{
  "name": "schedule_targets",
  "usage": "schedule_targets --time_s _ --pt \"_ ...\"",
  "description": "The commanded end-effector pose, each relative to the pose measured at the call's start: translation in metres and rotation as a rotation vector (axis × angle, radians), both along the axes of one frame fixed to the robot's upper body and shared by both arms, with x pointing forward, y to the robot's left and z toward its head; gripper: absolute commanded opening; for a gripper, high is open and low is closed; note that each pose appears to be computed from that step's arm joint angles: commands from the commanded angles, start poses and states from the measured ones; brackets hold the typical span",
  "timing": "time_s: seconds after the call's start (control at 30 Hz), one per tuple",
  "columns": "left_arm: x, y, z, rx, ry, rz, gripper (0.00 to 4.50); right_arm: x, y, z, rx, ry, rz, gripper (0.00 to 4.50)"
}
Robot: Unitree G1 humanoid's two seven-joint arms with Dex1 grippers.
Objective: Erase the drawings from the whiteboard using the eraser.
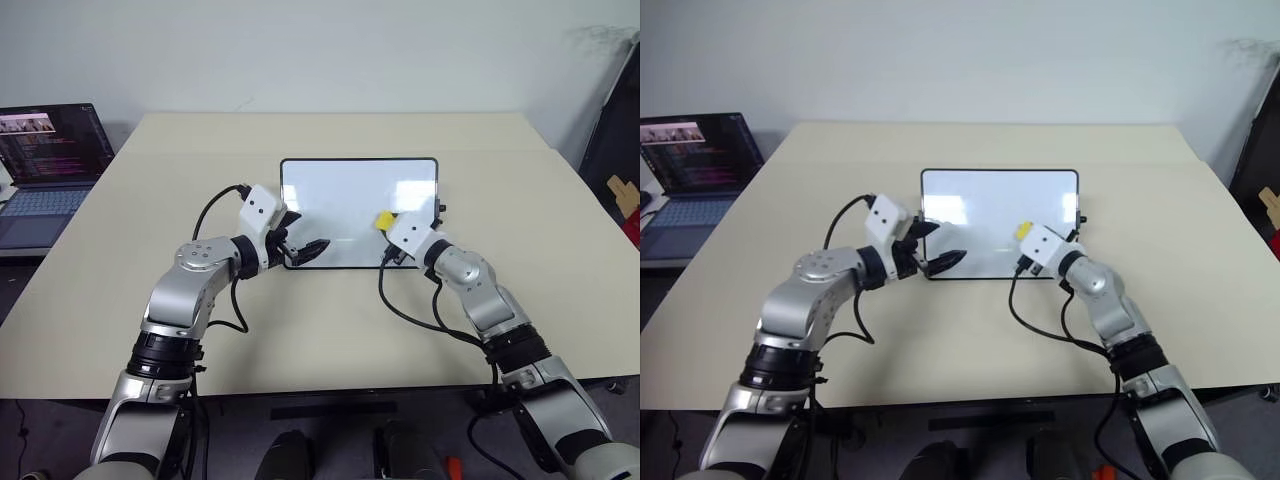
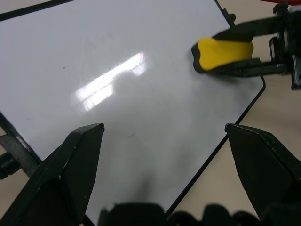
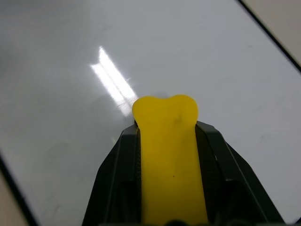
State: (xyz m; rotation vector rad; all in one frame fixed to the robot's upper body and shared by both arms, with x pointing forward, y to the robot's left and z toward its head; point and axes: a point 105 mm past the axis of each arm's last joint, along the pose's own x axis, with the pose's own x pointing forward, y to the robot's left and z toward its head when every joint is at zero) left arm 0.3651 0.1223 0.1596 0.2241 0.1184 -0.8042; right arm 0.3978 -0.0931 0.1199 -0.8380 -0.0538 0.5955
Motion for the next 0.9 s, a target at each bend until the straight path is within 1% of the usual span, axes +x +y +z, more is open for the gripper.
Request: schedule_targets --time_s 0.03,0.13,0.3,0.4,0.5,0.6,0.73,0.9 --pt "0.000 -0.005 0.019 -0.016 -0.062 -0.019 4.50 -0.001 -0.017 -0.030 -0.103 0.106 -0.059 1.21" --pt "0.000 -0.004 0.019 -0.016 -0.060 -0.017 4.50 0.006 -0.016 -0.009 -0.060 0.007 -0.081 1.21" --pt "-0.001 -0.004 0.017 -0.018 -0.056 -0.016 4.50 0.014 -0.015 0.036 0.104 -0.156 -0.130 1.21" --pt "-0.001 -0.005 0.017 -0.020 -0.053 -0.017 4.50 0.019 -0.020 0.052 0.159 -0.214 -0.175 1.21" --pt "-0.002 -0.006 0.016 -0.021 -0.051 -0.021 4.50 0.021 -0.022 0.052 0.154 -0.214 -0.192 1.20" --pt "-0.003 -0.006 0.016 -0.022 -0.051 -0.021 4.50 0.019 -0.020 0.041 0.134 -0.173 -0.180 1.20" --pt "-0.002 -0.006 0.016 -0.023 -0.051 -0.020 4.50 0.011 -0.008 0.022 0.081 -0.098 -0.110 1.20" --pt "-0.002 -0.007 0.015 -0.025 -0.051 -0.023 4.50 0.004 0.005 0.013 0.075 -0.054 -0.060 1.20"
